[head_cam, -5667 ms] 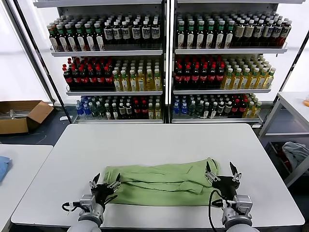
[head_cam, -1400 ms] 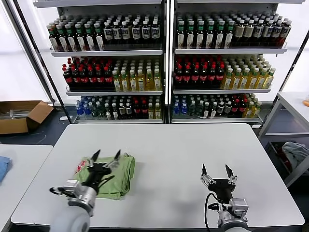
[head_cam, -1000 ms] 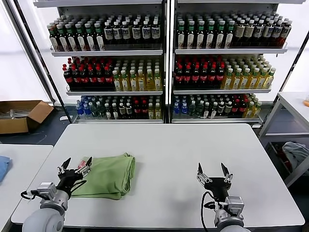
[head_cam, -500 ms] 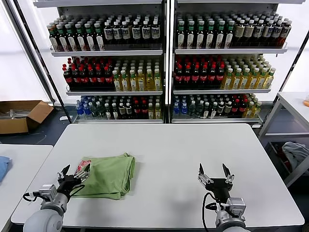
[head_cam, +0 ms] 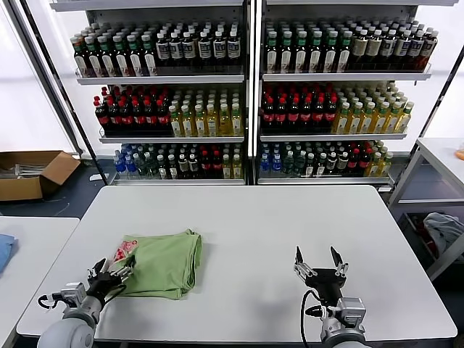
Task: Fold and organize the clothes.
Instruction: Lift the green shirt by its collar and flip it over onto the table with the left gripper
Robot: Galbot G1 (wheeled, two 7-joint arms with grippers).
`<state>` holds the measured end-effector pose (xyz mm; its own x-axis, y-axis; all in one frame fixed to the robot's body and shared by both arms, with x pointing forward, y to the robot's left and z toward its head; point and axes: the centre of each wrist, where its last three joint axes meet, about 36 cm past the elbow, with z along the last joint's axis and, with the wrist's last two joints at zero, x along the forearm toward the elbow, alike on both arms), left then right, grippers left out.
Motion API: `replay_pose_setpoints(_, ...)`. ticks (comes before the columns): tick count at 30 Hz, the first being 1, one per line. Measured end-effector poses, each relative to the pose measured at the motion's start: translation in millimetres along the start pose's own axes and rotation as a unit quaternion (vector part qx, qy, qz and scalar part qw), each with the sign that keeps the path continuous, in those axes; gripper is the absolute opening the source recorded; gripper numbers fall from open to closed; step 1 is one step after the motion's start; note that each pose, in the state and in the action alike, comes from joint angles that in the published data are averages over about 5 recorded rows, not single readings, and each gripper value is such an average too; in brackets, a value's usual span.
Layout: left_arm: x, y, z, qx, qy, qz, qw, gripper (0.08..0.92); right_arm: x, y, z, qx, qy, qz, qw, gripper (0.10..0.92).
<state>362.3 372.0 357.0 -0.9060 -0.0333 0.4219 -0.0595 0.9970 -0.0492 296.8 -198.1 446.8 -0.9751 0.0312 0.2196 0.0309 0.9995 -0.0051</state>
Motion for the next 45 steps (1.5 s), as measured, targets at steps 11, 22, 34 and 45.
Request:
replay_pose_setpoints(11, 2.2, -2.4, 7.0, 0.003, 0.004, 0.016, 1.0, 0.446, -1.4, 0.0, -1.0, -0.001, -0.003, 0.001, 1.0, 0.823)
replay_pose_setpoints(22, 5.9, 1.3, 1.9, 0.002, -0.014, 0.009, 1.0, 0.138, -3.2, -0.4, -0.9, 0.0, -0.005, 0.001, 1.0, 0.823)
replay_pose_setpoints(34, 20.8, 89.1, -64.3, -0.04, -0.069, -0.07, 0.994, 0.114, -7.5, 5.1, 0.7, -0.003, -0.004, -0.006, 1.0, 0.823)
replay_pose_setpoints(45, 38.5, 115.8, -114.4, -0.105, -0.1, -0.086, 0.986, 0.114, -3.3, 5.3, 1.6, -0.004, -0.004, -0.003, 1.0, 0.823)
